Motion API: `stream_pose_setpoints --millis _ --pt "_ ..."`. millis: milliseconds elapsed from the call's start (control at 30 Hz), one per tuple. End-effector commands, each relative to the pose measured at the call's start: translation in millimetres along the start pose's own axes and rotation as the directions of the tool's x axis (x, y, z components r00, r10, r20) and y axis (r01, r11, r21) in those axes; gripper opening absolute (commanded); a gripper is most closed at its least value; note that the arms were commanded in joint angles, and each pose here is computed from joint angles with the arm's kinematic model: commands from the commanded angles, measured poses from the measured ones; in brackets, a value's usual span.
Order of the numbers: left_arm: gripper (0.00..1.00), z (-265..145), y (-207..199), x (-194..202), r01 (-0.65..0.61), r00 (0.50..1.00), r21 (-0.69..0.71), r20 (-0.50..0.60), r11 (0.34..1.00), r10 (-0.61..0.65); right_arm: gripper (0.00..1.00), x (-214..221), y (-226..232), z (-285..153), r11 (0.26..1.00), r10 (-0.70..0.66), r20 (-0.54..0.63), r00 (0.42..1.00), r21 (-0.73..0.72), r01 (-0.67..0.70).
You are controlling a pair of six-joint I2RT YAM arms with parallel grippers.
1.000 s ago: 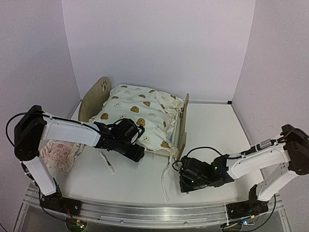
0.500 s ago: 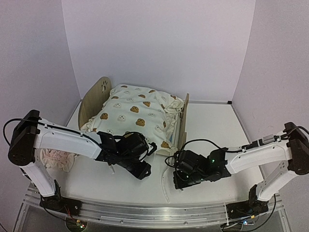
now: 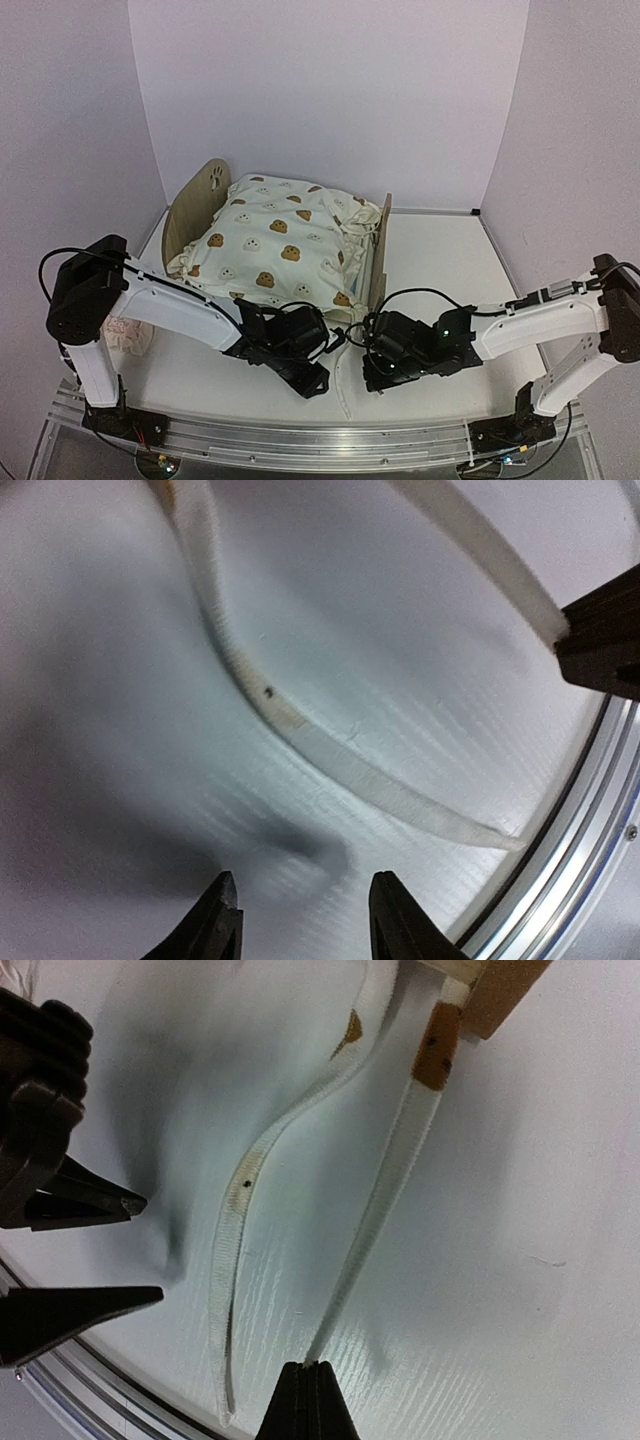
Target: Set up the pet bed
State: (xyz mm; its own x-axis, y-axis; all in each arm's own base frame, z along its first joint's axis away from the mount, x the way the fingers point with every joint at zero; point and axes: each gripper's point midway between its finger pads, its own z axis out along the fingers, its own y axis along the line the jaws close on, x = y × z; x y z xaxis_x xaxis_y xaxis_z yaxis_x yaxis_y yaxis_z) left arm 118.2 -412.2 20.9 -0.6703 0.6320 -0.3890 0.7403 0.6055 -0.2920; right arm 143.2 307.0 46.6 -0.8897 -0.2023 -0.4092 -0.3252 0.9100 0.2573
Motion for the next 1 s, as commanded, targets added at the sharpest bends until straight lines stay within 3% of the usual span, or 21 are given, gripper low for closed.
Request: stream_pose_setpoints --millis 0,200,300,433,700,833,967 --pt "0.5 4 -21 -26 0.003 0.998 0.019 0.055 1.0 -0.004 0.0 1 -15 -17 1.0 0.009 0.026 1.0 0.016 -0.01" --pt "0.49 17 -23 -28 0.012 0.999 0.003 0.045 1.0 -0.012 0.0 -4 -29 -30 0.999 0.007 0.066 0.998 0.034 -0.01" --pt "0.42 28 -25 -28 0.024 0.999 -0.002 0.036 1.0 -0.024 0.0 -9 -33 -39 0.999 -0.001 0.089 0.996 0.04 -0.003" --pt "0.23 41 -35 -30 0.034 0.999 0.019 0.024 0.999 -0.035 0.0 -15 -40 -49 0.998 -0.016 0.111 0.994 0.055 0.01" --pt "0.09 62 -80 -52 0.046 0.996 0.186 0.064 0.981 -0.059 0.0 -22 -47 -59 0.998 -0.011 0.129 0.992 0.06 0.003" --pt "0.17 47 -116 -70 0.015 0.991 0.364 0.118 0.931 -0.062 0.0 -24 -47 -59 0.998 -0.002 0.131 0.991 0.06 -0.005" --pt "0.31 13 -123 -74 -0.027 0.981 0.411 0.186 0.911 -0.054 0.0 -23 -44 -57 0.999 0.01 0.112 0.994 0.052 -0.016"
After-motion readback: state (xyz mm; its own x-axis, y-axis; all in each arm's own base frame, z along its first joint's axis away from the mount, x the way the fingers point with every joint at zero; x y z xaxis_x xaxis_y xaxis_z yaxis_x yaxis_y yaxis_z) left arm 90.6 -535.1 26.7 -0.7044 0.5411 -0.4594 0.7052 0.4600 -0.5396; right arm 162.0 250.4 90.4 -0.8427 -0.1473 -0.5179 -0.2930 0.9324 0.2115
